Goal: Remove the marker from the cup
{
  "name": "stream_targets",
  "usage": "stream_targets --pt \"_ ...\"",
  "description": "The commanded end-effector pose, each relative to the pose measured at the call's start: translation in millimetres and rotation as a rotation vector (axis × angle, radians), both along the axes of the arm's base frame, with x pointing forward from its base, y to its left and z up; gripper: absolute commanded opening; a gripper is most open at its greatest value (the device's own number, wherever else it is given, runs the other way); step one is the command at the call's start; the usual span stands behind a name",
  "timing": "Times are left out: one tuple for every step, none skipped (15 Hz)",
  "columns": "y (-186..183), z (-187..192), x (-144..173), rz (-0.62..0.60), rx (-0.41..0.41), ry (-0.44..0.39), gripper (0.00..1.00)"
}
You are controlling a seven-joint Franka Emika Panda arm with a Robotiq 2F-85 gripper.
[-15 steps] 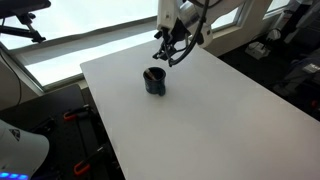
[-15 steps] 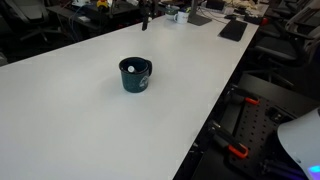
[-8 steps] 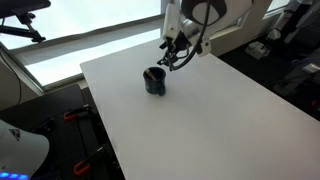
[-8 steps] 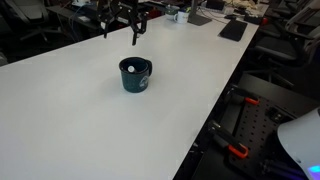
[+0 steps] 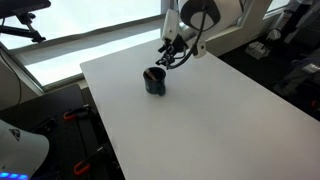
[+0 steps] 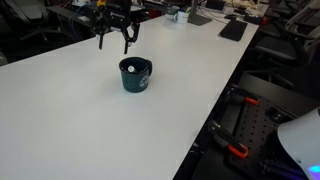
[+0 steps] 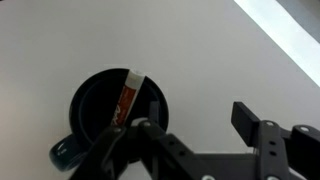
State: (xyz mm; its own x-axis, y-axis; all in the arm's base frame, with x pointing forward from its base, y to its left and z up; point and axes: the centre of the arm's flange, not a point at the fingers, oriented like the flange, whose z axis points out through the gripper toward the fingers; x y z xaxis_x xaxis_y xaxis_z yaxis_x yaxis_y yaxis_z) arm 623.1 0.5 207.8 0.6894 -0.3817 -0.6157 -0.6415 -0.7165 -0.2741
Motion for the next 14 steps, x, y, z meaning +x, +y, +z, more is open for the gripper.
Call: stream_targets --pt "10.6 -3.3 -1.4 -0.044 -0.024 0.015 0.76" --pt "11.2 -5.0 -3.2 -0.051 -0.028 0.018 0.74" --pt "11.8 -6.4 -6.7 -0.057 -0.034 0.020 0.75" --pt "11.9 -7.6 -10.2 -0.063 -0.044 0.020 0.81" --pt "11.4 -9.2 -14.6 -0.063 -0.048 0.030 0.80" --pt "11.0 -11.2 -18.2 -0.066 -0.049 0.036 0.81" --pt "10.3 -13.4 -22.0 -0.068 -0.049 0.043 0.80" --pt "9.9 -15.5 -25.0 -0.066 -0.047 0.052 0.79" --pt "10.3 -17.2 -29.4 -0.069 -0.049 0.059 0.77" --pt "10.5 -18.2 -33.6 -0.069 -0.049 0.066 0.80" --pt "10.2 -18.4 -38.7 -0.070 -0.047 0.069 0.80" --pt "9.4 -18.7 -42.5 -0.072 -0.048 0.074 0.82" --pt "8.5 -18.5 -46.7 -0.075 -0.049 0.078 0.80" --pt "8.1 -18.1 -50.4 -0.080 -0.051 0.080 0.81"
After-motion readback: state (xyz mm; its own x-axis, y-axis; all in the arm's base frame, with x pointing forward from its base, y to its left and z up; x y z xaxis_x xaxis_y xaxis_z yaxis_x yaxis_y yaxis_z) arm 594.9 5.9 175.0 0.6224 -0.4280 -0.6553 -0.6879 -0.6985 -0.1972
